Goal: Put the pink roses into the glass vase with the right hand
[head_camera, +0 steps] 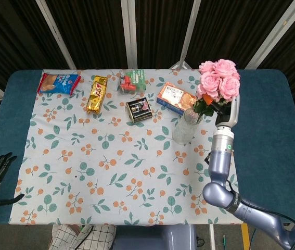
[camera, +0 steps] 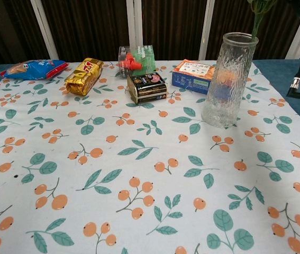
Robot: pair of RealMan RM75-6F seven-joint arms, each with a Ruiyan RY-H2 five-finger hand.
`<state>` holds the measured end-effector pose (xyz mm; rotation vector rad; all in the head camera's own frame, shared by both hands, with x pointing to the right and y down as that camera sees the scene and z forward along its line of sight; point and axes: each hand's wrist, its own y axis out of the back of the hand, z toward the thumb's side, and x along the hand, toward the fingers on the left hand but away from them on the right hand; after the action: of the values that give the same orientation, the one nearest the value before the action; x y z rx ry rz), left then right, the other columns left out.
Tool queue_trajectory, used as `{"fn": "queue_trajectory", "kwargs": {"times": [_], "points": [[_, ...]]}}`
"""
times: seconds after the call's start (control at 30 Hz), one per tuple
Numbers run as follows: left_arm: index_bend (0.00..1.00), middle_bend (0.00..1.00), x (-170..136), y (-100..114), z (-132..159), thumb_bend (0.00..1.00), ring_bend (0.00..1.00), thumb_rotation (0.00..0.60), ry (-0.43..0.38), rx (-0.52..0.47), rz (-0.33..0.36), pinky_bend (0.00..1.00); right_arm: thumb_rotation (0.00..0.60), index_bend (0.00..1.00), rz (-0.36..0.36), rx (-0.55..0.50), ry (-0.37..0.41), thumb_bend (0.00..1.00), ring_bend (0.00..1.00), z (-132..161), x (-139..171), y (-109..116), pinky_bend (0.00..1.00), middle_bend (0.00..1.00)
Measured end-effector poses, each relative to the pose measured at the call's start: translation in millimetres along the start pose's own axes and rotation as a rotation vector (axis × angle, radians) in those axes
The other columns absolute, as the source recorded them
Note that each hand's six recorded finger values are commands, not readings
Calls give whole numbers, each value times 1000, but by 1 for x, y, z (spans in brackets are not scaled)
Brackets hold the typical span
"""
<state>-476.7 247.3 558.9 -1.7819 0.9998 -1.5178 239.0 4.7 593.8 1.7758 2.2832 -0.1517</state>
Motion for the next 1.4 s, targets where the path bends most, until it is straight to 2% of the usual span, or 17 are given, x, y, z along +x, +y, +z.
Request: {"fn": "queue_trajectory", "kwargs": {"times": [0.27, 0.47, 0.87, 0.97, 1.17, 1.27, 1.33, 1.4], "points": [[0, 0, -1, 0, 1, 0, 0, 600, -5, 4, 2, 0, 600, 486, 19, 49, -41, 285, 486, -19, 20, 6, 365, 506], [0, 0, -1, -1, 2, 0, 0, 600, -8, 7, -1, 0, 600, 486, 58, 109, -59, 284, 485, -32, 29, 0, 364, 506], [0, 0, 0, -1, 1, 0, 0, 600, -4, -5, -6, 0, 600, 484, 80, 170, -55, 285, 482, -39, 13, -20, 365, 506], [0, 0, 0, -1, 1, 0, 0, 600, -5, -7, -7, 0, 600, 461, 71, 174, -56, 284, 468, -39, 11, -19, 314, 501], [0, 0, 0, 0, 1, 0, 0, 600, -4, -9, -4, 0, 600, 356, 70, 200, -69, 285, 383, -44, 15, -16, 219, 427], [0, 0, 0, 0, 1, 0, 0, 600, -2, -10, -4, 0, 600, 227, 82, 206, -70, 285, 267, -45, 19, -16, 130, 313], [0, 0, 0, 0, 1, 0, 0, 600, -2, -10, -4, 0, 600, 79, 90, 207, -69, 284, 142, -44, 21, -17, 39, 191], [0, 0, 0, 0, 1, 0, 0, 600, -1, -11, -3, 0, 600, 7, 102, 211, -69, 284, 53, -44, 23, -18, 1, 103]]}}
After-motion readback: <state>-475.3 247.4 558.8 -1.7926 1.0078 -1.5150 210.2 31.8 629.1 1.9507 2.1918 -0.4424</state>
